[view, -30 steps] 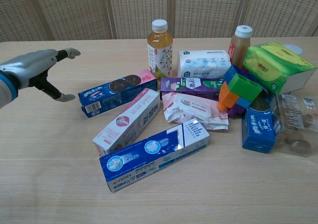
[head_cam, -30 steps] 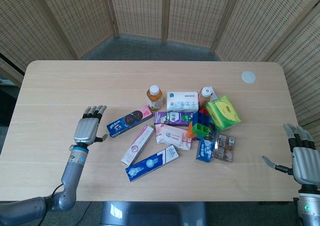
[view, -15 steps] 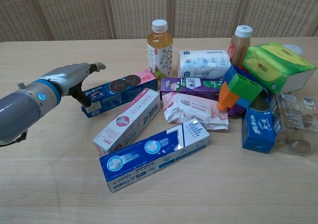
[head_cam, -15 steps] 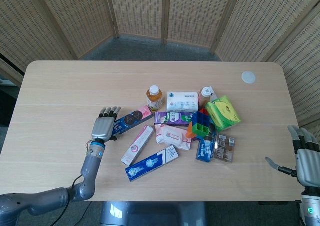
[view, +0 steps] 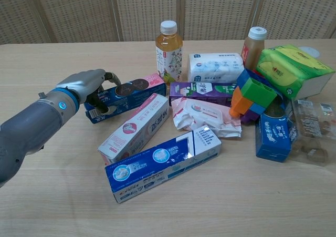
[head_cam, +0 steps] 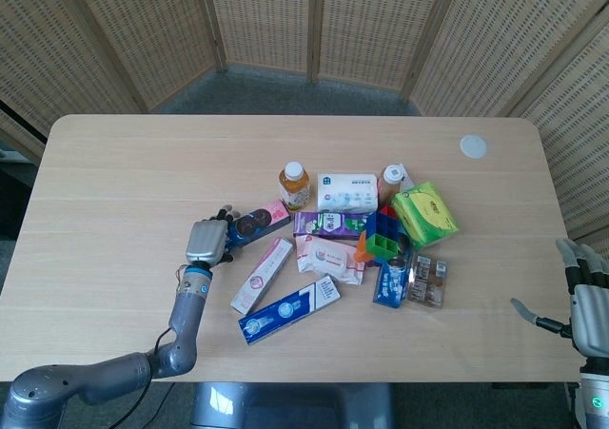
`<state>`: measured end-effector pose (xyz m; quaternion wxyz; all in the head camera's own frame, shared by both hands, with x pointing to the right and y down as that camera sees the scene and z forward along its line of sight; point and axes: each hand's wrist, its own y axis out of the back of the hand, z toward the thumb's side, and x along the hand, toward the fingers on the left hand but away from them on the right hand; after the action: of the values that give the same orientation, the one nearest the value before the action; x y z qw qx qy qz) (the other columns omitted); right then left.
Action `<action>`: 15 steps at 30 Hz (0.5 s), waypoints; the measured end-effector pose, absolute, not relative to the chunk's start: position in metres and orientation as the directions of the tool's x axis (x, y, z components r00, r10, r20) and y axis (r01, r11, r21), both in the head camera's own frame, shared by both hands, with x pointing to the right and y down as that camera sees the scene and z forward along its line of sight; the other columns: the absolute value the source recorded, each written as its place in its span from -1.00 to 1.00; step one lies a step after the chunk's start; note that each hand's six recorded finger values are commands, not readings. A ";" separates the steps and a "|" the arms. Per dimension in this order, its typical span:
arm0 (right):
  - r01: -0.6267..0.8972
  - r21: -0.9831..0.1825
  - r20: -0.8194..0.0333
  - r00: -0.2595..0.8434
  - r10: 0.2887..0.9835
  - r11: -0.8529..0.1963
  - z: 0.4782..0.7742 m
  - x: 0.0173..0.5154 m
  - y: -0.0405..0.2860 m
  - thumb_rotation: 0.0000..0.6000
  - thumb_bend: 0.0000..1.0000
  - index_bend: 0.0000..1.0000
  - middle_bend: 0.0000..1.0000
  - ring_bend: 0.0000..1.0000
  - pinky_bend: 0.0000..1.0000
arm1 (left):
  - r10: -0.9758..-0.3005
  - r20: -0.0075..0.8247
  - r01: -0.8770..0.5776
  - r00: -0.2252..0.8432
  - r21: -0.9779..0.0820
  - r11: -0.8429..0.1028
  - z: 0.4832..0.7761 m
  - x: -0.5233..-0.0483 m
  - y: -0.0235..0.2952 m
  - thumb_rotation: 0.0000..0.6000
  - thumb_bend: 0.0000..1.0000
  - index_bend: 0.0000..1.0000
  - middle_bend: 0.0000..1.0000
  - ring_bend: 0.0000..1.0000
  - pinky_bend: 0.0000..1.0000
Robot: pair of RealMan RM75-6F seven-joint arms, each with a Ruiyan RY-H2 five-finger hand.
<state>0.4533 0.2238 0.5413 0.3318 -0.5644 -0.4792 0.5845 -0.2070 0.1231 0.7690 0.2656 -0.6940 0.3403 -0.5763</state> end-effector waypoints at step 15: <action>0.160 -0.932 -0.347 -0.125 0.930 -0.326 0.545 0.448 0.219 0.05 -0.94 -1.00 -1.00 -1.00 -1.00 | -0.818 0.568 -0.243 0.086 -0.785 -0.570 0.743 -0.231 0.109 1.00 -0.02 0.16 0.10 0.38 0.55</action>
<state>0.4483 0.2189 0.5454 0.3322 -0.5721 -0.4760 0.5794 -0.2306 0.1090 0.7426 0.2588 -0.6899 0.3845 -0.5560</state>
